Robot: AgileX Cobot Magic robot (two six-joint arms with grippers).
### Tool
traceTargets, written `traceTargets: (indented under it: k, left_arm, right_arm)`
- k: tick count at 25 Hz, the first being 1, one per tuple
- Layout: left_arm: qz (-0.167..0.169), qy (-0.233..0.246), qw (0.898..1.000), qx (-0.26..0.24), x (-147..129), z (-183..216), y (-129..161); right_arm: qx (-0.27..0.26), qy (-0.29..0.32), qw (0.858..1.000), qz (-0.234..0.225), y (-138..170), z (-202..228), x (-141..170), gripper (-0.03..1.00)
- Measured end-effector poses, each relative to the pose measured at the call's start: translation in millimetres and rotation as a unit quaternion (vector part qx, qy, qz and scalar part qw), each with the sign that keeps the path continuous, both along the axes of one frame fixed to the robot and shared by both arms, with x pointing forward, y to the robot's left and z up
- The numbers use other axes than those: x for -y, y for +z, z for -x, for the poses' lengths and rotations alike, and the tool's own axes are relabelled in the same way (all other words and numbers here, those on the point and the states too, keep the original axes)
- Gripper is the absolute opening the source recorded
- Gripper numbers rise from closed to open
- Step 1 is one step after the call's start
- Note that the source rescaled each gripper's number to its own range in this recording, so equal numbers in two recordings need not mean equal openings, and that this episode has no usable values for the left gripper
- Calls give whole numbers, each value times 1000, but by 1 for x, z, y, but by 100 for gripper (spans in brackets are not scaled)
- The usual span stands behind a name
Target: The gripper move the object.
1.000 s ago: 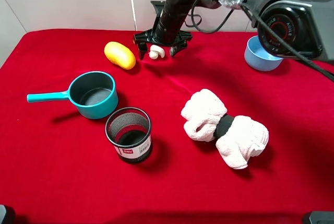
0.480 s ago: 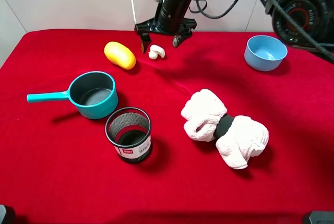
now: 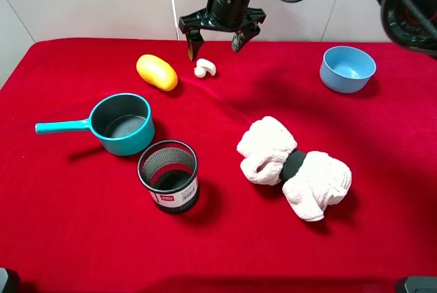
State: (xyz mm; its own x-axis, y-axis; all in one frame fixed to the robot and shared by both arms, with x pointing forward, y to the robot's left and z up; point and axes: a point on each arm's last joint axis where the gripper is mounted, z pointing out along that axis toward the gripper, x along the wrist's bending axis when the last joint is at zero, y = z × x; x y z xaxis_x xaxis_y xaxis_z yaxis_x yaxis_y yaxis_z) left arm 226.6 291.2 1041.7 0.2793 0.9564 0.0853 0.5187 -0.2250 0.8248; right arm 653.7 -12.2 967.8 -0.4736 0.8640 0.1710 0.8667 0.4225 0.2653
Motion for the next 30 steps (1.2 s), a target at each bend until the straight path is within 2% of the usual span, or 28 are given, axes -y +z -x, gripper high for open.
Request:
traceTargets:
  k: [7, 16, 30]
  left_arm:
    - [0, 0, 1000, 0, 0, 0, 0]
    - [0, 0, 1000, 0, 0, 0, 0]
    - [0, 0, 1000, 0, 0, 0, 0]
  right_arm:
    - [-13, 23, 1000, 14, 14, 8, 5, 100]
    - [16, 34, 999, -4, 51, 17, 10, 100]
    - [5, 35, 999, 9, 86, 62, 41, 100]
